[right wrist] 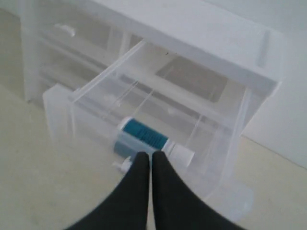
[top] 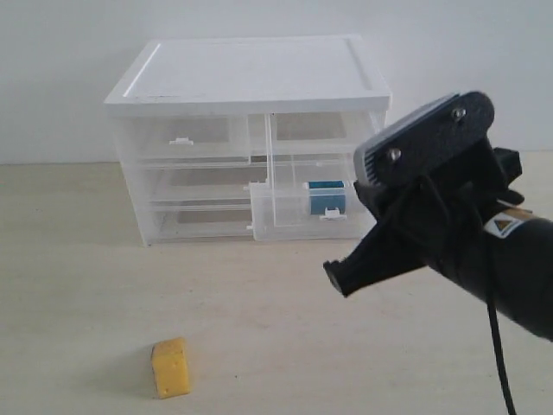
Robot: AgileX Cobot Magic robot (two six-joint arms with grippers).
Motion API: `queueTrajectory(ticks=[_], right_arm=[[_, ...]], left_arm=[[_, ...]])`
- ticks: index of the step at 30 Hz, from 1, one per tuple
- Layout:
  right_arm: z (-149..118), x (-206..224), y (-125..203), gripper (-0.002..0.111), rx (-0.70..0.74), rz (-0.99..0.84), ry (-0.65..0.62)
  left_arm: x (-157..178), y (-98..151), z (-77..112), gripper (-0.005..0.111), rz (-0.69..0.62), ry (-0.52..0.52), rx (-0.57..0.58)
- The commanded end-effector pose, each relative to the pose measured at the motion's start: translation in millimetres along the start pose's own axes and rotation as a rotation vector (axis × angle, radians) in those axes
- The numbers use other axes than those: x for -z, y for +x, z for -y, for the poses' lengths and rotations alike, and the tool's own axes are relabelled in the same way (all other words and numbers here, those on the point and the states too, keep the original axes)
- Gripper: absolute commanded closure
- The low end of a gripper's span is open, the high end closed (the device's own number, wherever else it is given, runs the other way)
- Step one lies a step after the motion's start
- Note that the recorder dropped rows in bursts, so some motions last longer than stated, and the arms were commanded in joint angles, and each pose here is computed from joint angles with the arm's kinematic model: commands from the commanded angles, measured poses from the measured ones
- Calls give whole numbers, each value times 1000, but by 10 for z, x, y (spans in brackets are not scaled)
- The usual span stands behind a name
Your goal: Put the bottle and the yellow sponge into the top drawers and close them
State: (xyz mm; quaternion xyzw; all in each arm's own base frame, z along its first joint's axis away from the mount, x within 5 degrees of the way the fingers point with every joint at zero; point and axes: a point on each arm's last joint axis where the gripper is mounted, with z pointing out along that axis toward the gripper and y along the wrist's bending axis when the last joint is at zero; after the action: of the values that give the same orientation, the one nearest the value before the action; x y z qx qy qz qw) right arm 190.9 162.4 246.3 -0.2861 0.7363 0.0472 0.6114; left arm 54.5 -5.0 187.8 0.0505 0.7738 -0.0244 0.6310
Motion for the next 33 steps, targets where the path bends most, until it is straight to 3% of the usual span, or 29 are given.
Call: queueTrajectory(ticks=[1,4,8,17,33], right_arm=[[-90,66,154,108,65,-41,-69],[-135,71,200,108,40,-85,-117],[-99,63,177,108,-65,-61,-73],[-178,-212,349,108,-65,-96,-1],[-278,-766,223,108,-28,-78,47]], left_arm=[[-1,11,5,103,-1,7,12],[-1,11,5,103,-1,7,12],[-1,11,5,103,-1,7,12],[-1,11,5,103,-1,7,12],[-1,11,5,103,-1,7,12]])
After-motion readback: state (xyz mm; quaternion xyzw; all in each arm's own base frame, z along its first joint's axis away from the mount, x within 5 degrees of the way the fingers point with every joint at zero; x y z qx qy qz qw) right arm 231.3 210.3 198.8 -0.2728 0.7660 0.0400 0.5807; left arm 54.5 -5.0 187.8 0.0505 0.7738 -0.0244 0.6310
